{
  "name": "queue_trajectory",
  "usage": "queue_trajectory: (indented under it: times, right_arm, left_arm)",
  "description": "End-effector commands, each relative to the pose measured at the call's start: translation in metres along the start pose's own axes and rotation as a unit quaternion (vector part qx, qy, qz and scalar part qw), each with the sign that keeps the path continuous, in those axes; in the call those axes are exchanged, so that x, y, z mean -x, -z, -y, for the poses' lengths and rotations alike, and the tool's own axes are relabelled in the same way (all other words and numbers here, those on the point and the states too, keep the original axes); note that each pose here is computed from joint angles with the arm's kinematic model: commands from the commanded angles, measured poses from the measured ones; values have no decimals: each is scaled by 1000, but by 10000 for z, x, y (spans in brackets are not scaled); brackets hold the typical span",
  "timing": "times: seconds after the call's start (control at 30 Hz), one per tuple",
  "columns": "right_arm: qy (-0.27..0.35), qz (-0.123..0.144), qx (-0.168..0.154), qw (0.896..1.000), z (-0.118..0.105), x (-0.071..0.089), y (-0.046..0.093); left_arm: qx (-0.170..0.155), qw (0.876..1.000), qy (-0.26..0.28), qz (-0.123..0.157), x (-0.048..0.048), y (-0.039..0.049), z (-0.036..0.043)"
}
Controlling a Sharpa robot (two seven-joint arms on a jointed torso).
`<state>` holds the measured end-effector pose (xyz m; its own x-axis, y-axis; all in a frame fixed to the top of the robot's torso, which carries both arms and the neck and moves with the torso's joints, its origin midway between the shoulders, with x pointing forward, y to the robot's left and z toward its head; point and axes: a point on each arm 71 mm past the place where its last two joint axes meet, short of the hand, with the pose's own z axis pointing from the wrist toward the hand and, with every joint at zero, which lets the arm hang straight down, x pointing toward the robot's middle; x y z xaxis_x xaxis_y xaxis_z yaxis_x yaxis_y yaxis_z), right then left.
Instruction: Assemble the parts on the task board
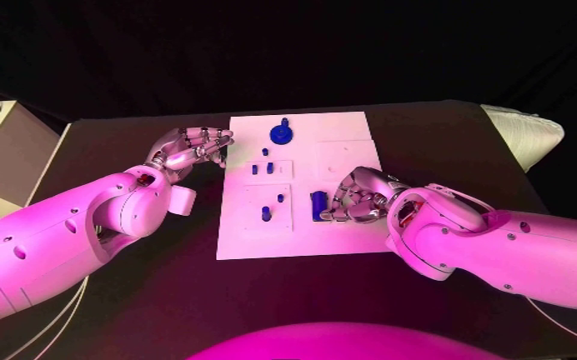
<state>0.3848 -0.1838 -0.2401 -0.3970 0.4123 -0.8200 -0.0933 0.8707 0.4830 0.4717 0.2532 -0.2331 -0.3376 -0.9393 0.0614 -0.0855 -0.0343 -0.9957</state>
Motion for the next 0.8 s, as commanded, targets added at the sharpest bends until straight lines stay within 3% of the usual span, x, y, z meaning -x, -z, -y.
queue_trajectory:
  times: [0.03,0.33,0.8]
  right_arm:
    - [6,-7,-3,1000,22,-33,-10]
    - [14,-30,-3,999,40,-76,-14]
    - [9,-35,2,999,32,-105,0]
  left_arm:
    - [-3,1000,5,-8,-22,-3,5]
    - [-1,1000,5,-8,-17,1,-4]
    - [2,1000,5,-8,-12,12,-19]
